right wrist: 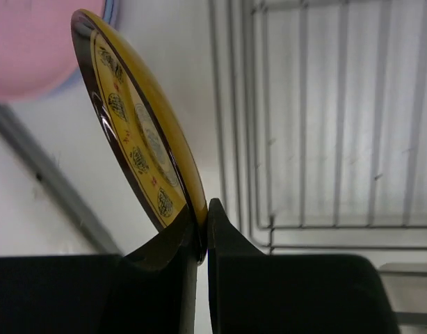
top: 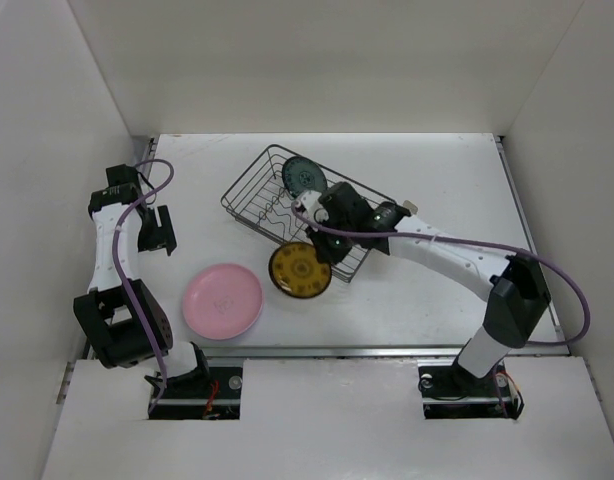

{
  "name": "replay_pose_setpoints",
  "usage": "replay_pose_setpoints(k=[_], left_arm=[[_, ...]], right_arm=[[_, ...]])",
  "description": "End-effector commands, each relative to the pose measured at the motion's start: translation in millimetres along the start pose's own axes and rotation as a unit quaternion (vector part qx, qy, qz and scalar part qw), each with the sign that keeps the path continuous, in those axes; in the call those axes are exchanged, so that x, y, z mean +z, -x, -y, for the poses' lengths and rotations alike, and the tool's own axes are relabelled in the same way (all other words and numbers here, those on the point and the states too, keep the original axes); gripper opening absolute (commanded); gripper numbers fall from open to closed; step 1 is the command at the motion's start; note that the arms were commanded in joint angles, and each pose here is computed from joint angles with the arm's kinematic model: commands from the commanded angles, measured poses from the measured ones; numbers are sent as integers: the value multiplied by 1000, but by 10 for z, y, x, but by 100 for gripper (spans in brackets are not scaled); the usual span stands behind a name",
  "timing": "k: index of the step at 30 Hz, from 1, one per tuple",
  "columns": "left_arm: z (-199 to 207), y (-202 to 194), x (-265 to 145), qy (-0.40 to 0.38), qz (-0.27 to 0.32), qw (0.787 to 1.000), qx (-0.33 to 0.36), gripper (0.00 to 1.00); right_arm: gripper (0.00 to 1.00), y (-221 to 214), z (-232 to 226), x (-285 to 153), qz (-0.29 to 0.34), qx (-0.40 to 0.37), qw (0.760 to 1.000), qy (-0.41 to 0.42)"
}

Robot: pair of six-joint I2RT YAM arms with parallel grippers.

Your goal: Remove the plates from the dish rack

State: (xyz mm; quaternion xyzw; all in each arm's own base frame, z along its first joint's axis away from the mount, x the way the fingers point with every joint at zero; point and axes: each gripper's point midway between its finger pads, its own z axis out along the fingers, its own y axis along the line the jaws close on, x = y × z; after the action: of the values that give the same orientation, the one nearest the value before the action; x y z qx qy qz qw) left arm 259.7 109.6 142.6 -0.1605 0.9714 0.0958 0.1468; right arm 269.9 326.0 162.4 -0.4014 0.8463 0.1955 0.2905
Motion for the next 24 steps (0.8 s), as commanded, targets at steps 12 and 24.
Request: replay_pose_setpoints(k=[12, 24], left_arm=[[33, -59, -198, -17, 26, 999, 10, 77], [25, -99, -255, -17, 32, 999, 9, 78]], right_arm=[[6, -605, -450, 210, -78, 2, 997, 16], [45, -520, -254, 456, -61, 13, 997, -41]])
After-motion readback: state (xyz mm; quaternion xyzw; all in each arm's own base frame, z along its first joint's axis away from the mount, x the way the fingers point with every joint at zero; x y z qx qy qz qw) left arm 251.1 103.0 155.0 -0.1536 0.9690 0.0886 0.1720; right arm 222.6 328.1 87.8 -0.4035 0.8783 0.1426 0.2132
